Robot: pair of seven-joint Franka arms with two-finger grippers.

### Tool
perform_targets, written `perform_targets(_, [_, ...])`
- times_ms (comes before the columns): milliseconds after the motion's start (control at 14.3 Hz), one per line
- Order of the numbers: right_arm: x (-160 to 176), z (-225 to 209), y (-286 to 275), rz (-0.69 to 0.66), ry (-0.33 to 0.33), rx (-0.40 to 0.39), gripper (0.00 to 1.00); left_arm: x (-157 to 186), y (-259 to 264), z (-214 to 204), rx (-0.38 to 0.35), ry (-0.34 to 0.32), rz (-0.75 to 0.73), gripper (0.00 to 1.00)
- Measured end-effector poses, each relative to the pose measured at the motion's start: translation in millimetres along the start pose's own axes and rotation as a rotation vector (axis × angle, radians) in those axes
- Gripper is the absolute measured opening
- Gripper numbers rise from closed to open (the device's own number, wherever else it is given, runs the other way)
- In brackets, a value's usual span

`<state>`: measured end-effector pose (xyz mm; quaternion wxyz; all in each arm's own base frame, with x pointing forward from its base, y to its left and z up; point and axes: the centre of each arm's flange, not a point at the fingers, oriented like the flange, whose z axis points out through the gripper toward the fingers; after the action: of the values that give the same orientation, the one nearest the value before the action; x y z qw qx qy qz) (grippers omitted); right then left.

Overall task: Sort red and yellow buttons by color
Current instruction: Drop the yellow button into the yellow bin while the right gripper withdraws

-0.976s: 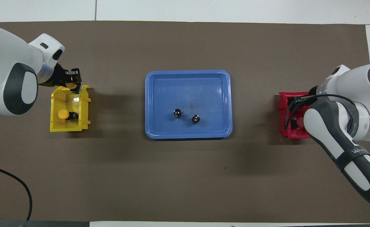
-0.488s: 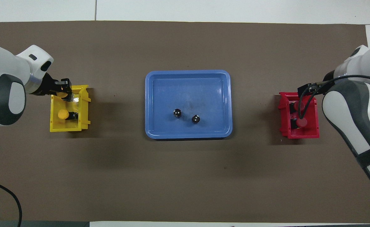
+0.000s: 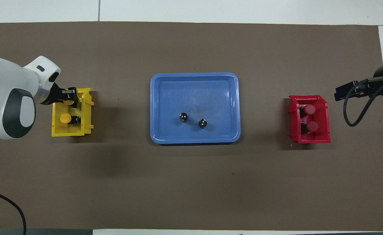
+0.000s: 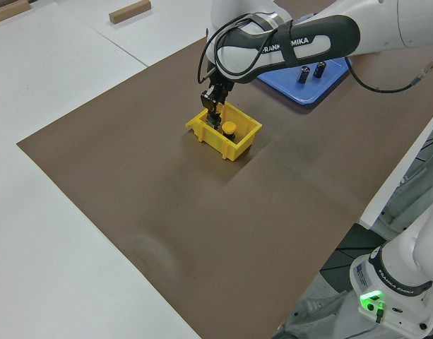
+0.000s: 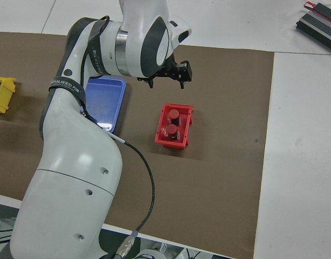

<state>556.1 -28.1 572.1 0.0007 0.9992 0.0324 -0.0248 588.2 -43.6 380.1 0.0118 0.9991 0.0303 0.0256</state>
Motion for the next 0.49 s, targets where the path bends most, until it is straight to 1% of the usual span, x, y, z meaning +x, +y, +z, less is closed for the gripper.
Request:
perform_targets(70, [-9.2, -11.4, 0.8, 0.005, -0.012, -0.001, 1.00, 0.3, -1.9, -0.3, 0.000, 0.001, -0.003, 0.42])
perform_targets(209, [-23.2, -29.4, 6.3, 0.021, -0.027, -0.002, 1.00, 0.8, -6.2, -0.9, 0.000, 0.002, -0.010, 0.45])
perform_targets(279, [-27.4, -37.5, 10.5, 0.030, -0.033, -0.001, 1.00, 1.0, -7.7, -1.2, 0.000, 0.003, -0.013, 0.53])
perform_targets(348, [-30.4, -45.7, 16.0, 0.041, -0.037, 0.000, 1.00, 1.1, -8.9, -1.7, 0.000, 0.004, -0.015, 0.56])
perform_targets(488, [-36.1, -57.2, 36.9, 0.079, -0.035, 0.006, 1.00, 1.1, -9.4, -2.0, 0.000, 0.004, -0.016, 0.57])
